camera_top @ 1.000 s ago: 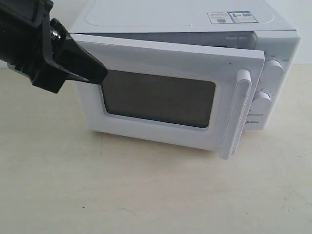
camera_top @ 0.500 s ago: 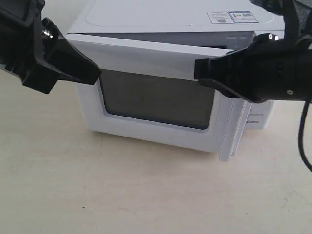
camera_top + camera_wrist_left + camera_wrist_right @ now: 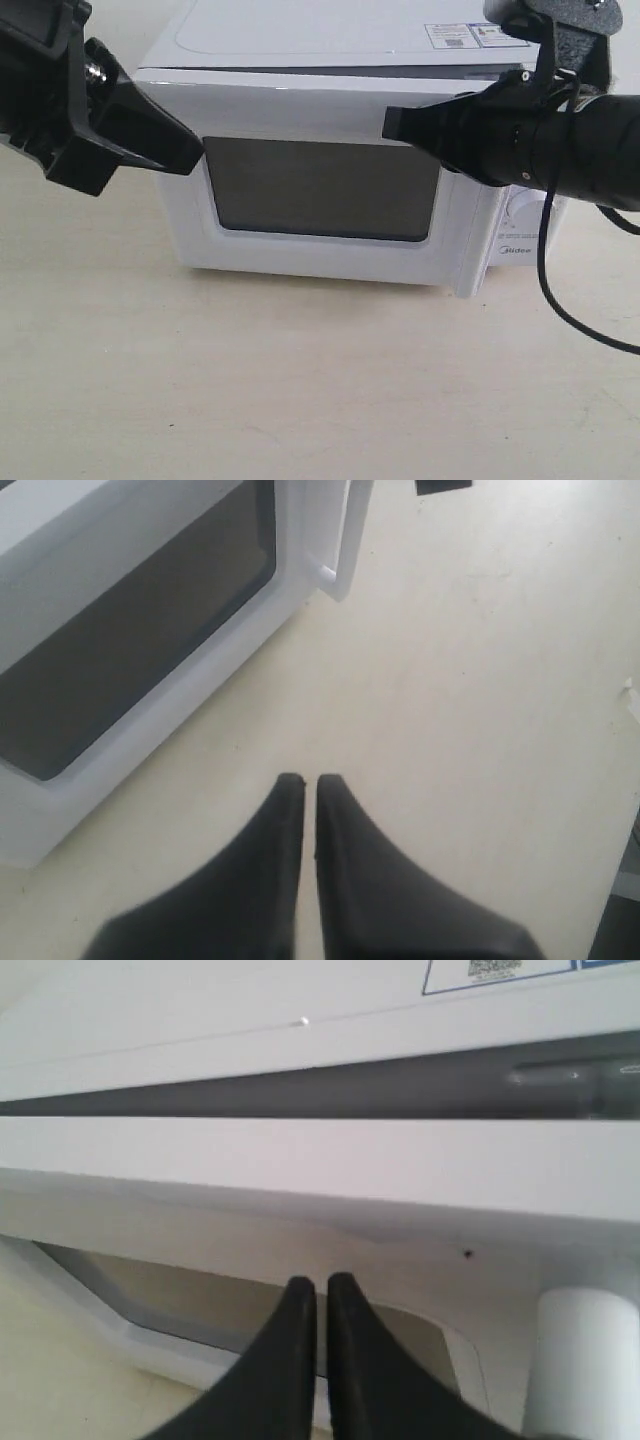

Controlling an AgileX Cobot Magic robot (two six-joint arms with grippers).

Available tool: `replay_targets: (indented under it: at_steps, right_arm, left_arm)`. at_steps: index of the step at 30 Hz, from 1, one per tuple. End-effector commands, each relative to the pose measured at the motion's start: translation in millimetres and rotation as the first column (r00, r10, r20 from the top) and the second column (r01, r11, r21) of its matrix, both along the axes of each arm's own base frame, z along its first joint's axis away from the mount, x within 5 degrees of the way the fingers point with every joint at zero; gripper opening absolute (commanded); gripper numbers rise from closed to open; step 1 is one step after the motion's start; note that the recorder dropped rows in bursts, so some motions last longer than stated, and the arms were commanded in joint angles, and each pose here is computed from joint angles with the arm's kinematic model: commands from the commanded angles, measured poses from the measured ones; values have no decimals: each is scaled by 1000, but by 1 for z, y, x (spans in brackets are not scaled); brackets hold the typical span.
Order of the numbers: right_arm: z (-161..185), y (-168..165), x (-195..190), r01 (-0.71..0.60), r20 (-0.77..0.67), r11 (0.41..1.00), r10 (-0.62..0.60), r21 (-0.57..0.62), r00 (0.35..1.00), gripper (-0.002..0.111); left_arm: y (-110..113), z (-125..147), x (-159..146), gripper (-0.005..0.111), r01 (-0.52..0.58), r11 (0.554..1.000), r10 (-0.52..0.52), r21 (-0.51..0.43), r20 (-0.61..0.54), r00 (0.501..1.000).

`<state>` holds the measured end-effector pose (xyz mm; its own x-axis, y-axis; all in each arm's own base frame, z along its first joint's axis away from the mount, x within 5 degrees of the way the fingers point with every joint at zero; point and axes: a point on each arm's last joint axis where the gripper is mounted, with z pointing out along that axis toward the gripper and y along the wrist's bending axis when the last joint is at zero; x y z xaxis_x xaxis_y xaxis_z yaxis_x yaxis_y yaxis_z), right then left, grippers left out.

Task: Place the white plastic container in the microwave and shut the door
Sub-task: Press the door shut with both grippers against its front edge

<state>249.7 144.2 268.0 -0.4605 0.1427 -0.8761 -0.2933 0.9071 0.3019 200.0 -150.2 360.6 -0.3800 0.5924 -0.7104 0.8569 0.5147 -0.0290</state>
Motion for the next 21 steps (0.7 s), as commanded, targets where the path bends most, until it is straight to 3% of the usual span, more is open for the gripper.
replay_targets:
  at_steps: [1, 21]
  right_arm:
    - [0, 0, 6, 31, 36, 1000, -31, -1, 999, 0]
    - [8, -6, 13, 124, 145, 991, -129, 44, 981, 0]
  left_arm:
    - [0, 4, -1, 4, -7, 1000, 7, -8, 14, 1000]
    - [0, 4, -1, 4, -24, 1000, 24, -18, 1, 1000]
